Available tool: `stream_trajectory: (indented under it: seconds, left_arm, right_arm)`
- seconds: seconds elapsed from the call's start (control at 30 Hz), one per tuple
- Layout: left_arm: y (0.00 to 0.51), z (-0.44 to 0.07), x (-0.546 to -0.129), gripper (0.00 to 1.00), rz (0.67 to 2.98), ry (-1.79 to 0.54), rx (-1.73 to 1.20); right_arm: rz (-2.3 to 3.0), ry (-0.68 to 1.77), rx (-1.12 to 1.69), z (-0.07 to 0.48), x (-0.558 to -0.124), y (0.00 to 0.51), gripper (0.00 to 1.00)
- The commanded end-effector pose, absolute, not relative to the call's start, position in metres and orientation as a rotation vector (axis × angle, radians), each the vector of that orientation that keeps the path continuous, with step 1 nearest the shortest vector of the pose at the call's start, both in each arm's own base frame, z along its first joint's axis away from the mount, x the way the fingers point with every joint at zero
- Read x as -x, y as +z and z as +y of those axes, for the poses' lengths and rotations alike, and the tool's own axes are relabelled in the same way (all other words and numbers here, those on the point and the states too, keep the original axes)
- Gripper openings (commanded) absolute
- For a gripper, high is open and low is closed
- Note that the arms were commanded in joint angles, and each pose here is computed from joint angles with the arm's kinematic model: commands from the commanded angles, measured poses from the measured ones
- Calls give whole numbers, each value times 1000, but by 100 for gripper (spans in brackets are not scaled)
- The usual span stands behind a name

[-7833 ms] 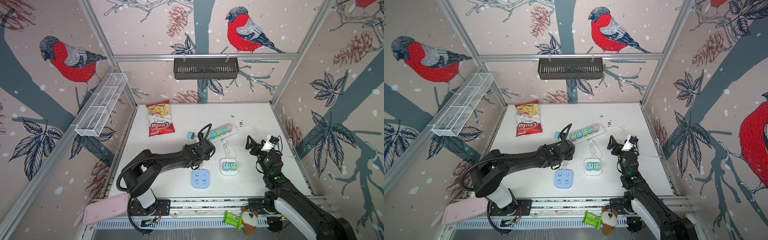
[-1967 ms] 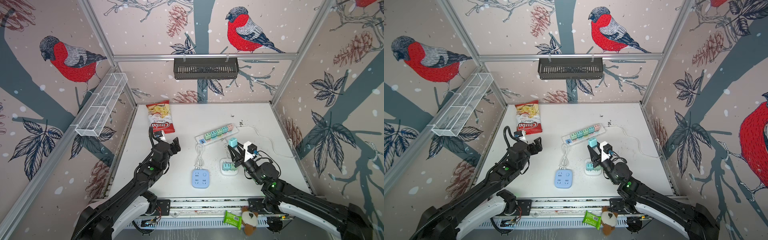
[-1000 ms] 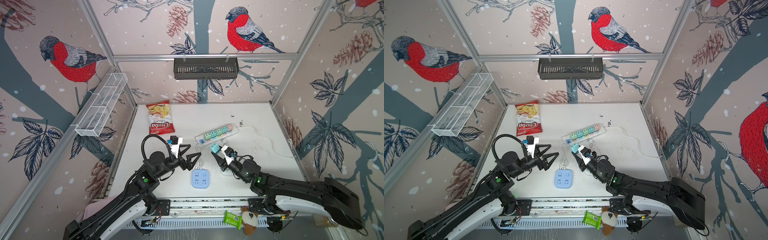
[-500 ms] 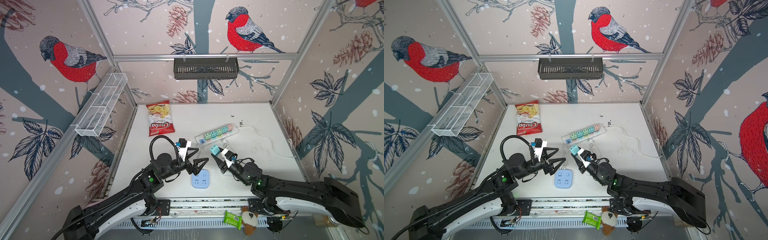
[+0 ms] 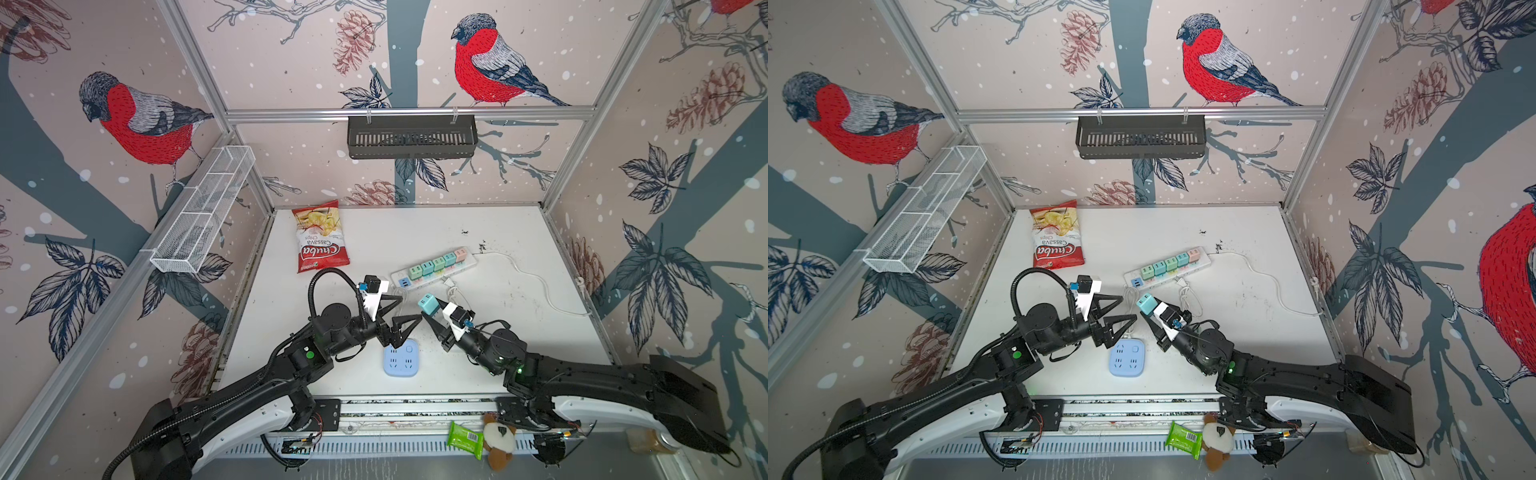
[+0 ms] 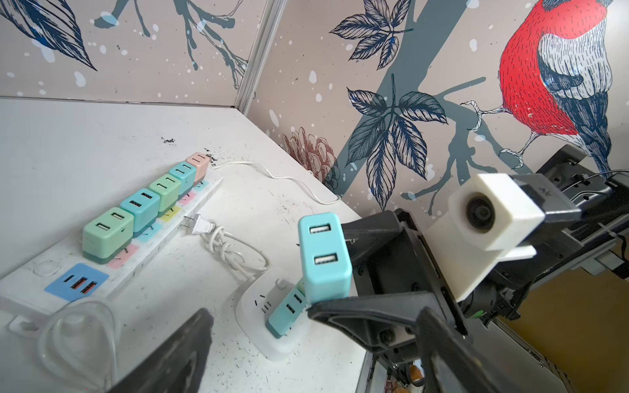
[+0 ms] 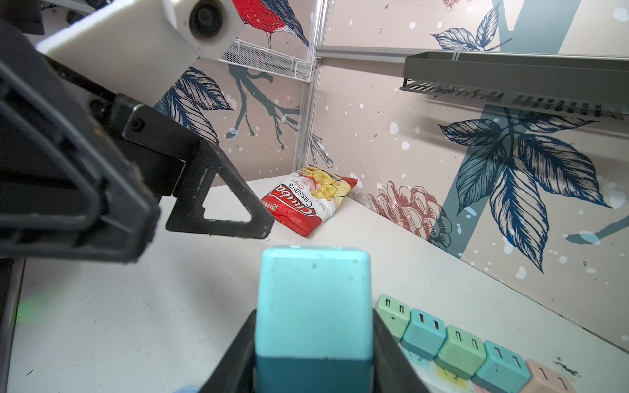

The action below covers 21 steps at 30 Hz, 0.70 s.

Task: Insert the plug
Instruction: 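Close the left gripper on the teal adapter held by the right gripper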

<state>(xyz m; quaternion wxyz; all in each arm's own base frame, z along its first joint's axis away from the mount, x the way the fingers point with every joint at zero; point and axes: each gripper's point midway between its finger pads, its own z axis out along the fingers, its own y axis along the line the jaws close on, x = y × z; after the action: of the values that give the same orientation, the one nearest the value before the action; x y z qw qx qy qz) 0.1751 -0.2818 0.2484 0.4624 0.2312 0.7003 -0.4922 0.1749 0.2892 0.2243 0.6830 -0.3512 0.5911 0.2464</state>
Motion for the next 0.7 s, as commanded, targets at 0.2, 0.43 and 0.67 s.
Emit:
stream_trajectory:
  seconds: [0.2, 0.43, 0.67]
  left_arm:
    - [262, -304, -178, 82, 1687, -1266, -596]
    - [255, -316, -182, 69, 1718, -1268, -610]
    - [254, -320, -186, 55, 1726, -1261, -606]
  right_arm:
    - [1291, 555, 770, 293, -172, 235, 3]
    - [1291, 553, 782, 294, -170, 234, 3]
    - [1288, 552, 798, 297, -168, 233, 3]
